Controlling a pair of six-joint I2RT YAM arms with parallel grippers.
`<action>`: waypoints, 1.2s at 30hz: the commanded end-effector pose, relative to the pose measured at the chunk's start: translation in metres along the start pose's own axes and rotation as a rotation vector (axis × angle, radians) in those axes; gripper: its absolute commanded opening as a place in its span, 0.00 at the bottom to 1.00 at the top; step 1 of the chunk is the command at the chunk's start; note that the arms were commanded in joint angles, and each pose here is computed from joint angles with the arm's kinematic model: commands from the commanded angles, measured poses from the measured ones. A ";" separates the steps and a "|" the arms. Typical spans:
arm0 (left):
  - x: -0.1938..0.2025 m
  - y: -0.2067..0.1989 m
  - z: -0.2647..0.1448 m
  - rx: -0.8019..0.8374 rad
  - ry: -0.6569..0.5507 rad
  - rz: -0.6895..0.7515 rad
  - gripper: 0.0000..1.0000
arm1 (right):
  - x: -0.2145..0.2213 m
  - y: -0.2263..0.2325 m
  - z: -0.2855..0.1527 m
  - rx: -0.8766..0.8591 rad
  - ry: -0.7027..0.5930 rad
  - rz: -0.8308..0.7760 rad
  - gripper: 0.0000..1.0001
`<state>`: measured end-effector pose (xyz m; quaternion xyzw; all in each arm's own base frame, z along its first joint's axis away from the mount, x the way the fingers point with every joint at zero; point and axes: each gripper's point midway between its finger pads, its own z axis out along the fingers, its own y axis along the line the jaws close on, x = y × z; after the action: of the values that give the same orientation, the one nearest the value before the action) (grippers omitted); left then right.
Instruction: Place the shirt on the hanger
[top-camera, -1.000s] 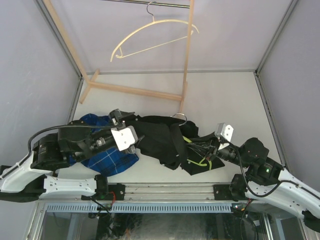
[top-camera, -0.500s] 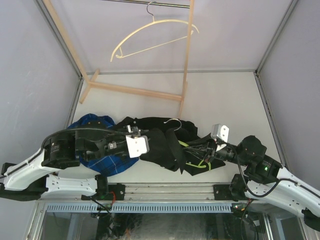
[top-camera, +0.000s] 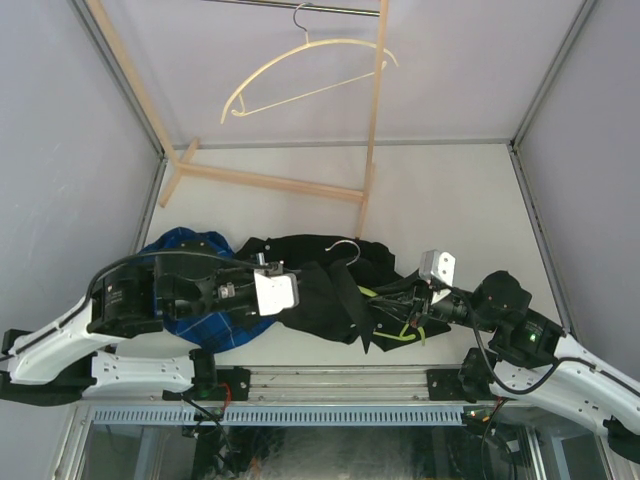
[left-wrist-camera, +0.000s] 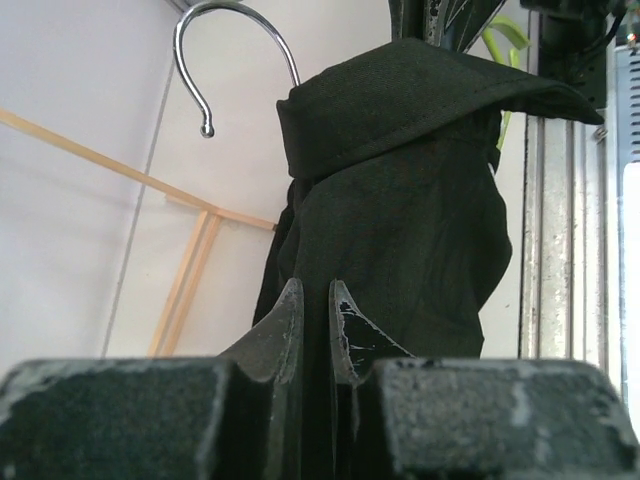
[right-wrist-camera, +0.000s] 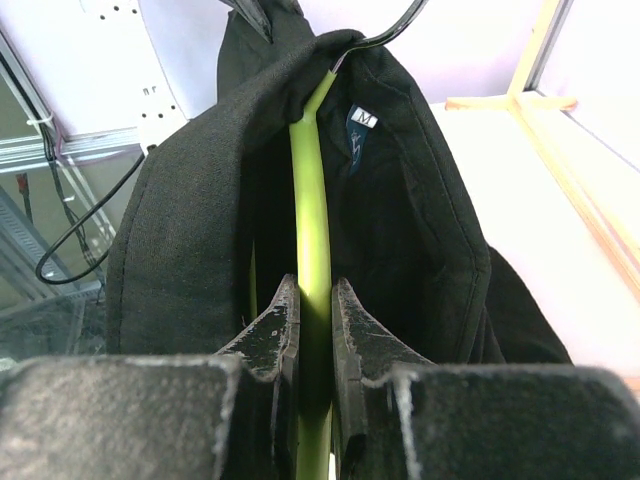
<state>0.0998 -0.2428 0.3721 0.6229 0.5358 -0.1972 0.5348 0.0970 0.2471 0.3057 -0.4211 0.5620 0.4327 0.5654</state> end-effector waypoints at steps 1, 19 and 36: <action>-0.028 -0.007 0.000 0.060 -0.153 -0.127 0.01 | -0.053 0.003 -0.004 -0.012 -0.151 -0.057 0.00; -0.032 -0.027 0.009 0.219 -0.161 -0.212 0.07 | -0.045 0.001 -0.002 -0.008 -0.117 -0.065 0.00; -0.023 -0.027 0.021 0.202 -0.151 -0.246 0.52 | -0.046 0.003 0.001 -0.024 -0.121 -0.065 0.00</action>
<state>0.0741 -0.2715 0.3690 0.5978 0.5464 -0.3479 0.4722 0.0952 0.2506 0.2971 -0.4391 0.5685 0.4285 0.5481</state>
